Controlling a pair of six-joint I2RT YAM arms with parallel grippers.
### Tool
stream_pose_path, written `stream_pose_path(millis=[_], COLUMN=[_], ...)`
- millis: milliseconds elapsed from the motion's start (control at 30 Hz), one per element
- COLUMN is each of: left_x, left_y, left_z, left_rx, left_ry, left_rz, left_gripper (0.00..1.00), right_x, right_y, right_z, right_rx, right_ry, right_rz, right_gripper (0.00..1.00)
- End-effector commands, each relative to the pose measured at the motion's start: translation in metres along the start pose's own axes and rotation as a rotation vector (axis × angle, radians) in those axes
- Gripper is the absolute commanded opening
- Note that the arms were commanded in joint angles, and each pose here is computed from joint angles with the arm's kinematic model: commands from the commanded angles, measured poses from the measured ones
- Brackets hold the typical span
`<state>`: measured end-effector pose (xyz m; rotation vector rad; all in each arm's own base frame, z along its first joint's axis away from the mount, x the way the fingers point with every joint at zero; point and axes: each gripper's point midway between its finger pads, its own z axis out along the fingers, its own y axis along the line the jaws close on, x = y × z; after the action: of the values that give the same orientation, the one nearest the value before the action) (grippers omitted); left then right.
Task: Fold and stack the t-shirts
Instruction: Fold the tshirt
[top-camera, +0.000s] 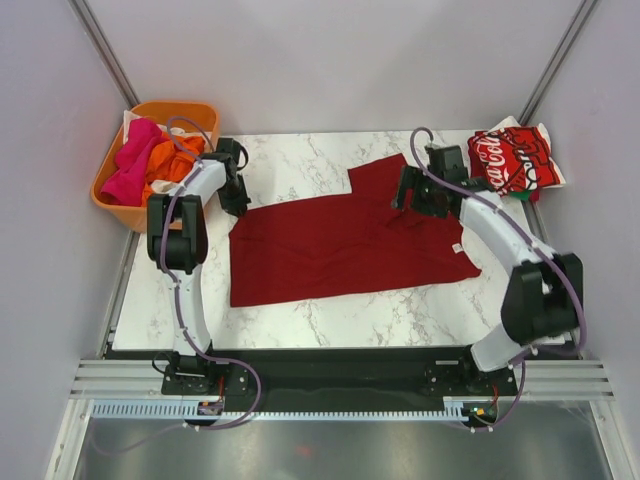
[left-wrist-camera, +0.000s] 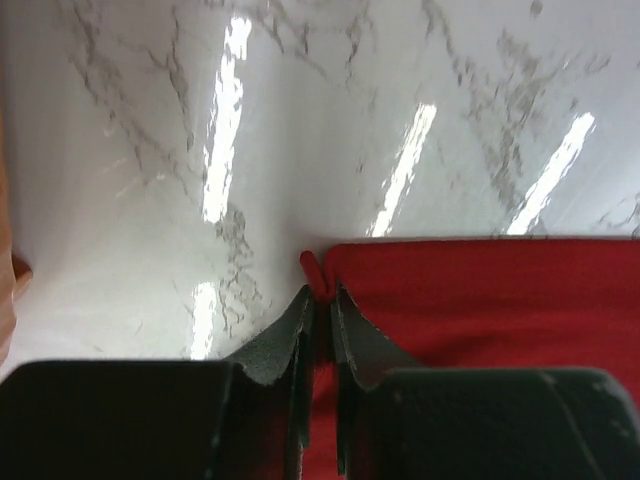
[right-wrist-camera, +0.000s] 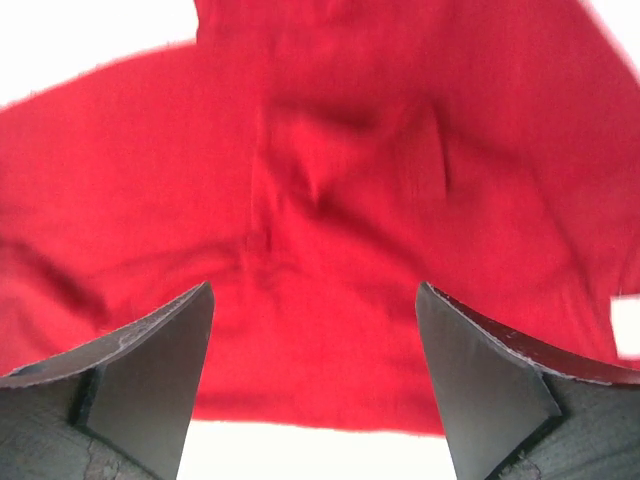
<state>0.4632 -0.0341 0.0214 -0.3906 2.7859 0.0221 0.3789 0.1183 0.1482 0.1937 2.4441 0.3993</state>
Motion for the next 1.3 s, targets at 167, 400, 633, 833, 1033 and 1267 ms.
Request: stream_pose_path(millis=[167,400,633,833,1033,1267], left_x=[0.035,0.048,0.054,0.051,0.049,0.050], left_y=[0.003,-0.016,-0.029,-0.031,-0.031,-0.033], left_z=[-0.058,-0.067,-0.076,-0.079,-0.081,-0.082], left_rx=[0.078,0.086,0.161,0.169,0.170,0.175], left_ry=[0.085,0.064,0.068,0.058,0.051,0.051], left_rz=[0.037,0.098,0.090,0.079,0.076,0.075], left_gripper=[0.18,0.18,0.18,0.17,0.17,0.16], right_x=[-0.126,-0.187,-0.165,-0.135,-0.118,-0.113], right_y=[0.004,-0.031,-0.049,-0.041,-0.029,-0.038], right_z=[0.098,0.181,0.241,0.270,0.285,0.296], right_rx=[0.097,0.193,0.193,0.128,0.102,0.129], right_ry=[-0.138,-0.222,-0.185,-0.128,-0.111,-0.111], right_rz=[-0.068,-0.055,-0.040,-0.016,-0.008,0.002], right_gripper=[0.90,0.90,0.90,0.86,0.66,0.10])
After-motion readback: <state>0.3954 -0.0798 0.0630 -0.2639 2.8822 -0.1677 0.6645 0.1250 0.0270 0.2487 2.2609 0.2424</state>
